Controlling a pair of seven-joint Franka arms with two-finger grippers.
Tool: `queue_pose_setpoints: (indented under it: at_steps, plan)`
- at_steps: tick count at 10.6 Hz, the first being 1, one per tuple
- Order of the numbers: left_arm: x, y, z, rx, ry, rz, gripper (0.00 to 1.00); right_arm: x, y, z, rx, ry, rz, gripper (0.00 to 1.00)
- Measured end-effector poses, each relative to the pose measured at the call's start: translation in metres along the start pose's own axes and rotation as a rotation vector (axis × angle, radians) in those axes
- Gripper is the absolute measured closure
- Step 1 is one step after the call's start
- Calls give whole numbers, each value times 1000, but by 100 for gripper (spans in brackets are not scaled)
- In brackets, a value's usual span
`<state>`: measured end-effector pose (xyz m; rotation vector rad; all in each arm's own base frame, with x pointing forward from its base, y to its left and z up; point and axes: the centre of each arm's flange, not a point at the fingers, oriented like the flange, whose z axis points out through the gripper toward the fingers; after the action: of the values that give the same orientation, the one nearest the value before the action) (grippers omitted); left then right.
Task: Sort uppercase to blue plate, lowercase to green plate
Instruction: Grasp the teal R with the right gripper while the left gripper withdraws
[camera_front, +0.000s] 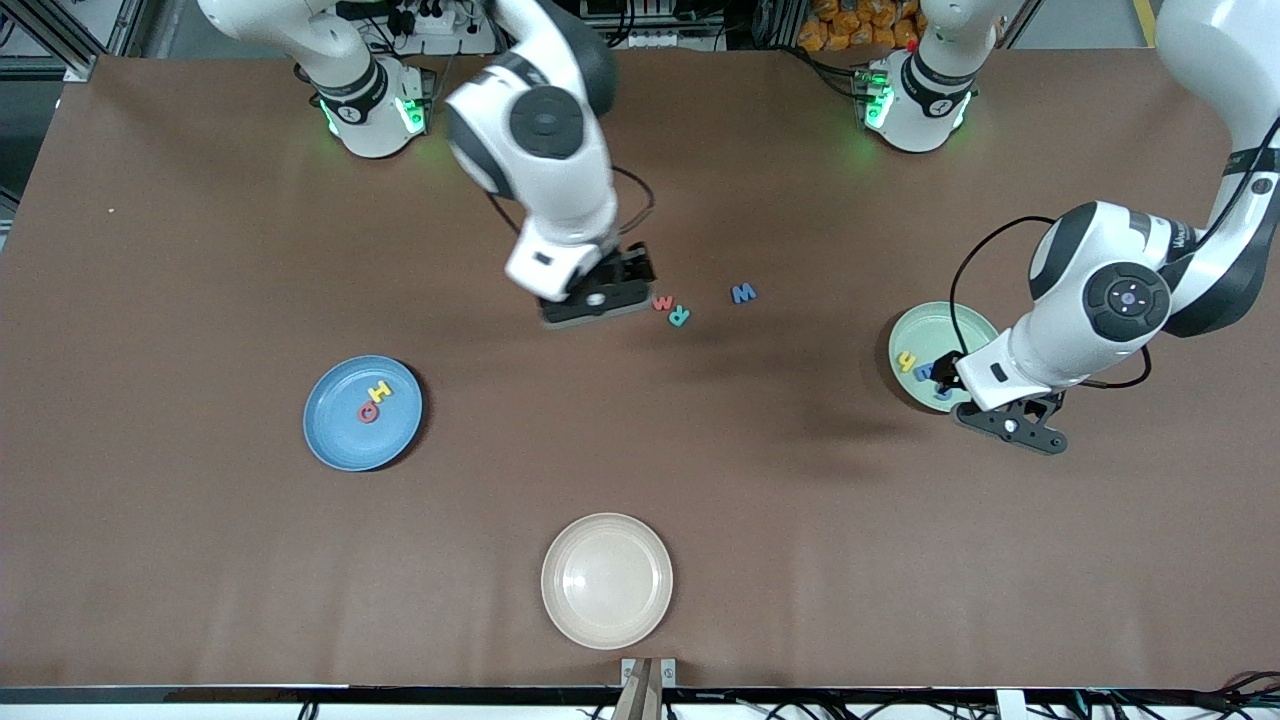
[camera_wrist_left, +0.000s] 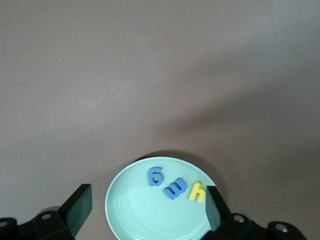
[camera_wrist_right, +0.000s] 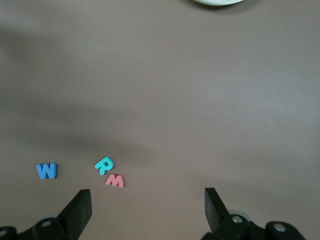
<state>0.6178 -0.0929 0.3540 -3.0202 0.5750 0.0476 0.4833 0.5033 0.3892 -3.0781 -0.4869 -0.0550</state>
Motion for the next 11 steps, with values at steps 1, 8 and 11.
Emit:
queue_pose_setpoints:
  at_steps: [1,8,11]
  plan:
    - [0,-2,-3,-3,-2,-16,0,1,-20,24,0,15,-80,0]
    - [-2,6,5,-27,-27,-98,0,-7,-55,113,5,-16,-503,4]
    - [-4,16,17,-96,-47,-116,0,-20,-74,150,31,-30,-550,10]
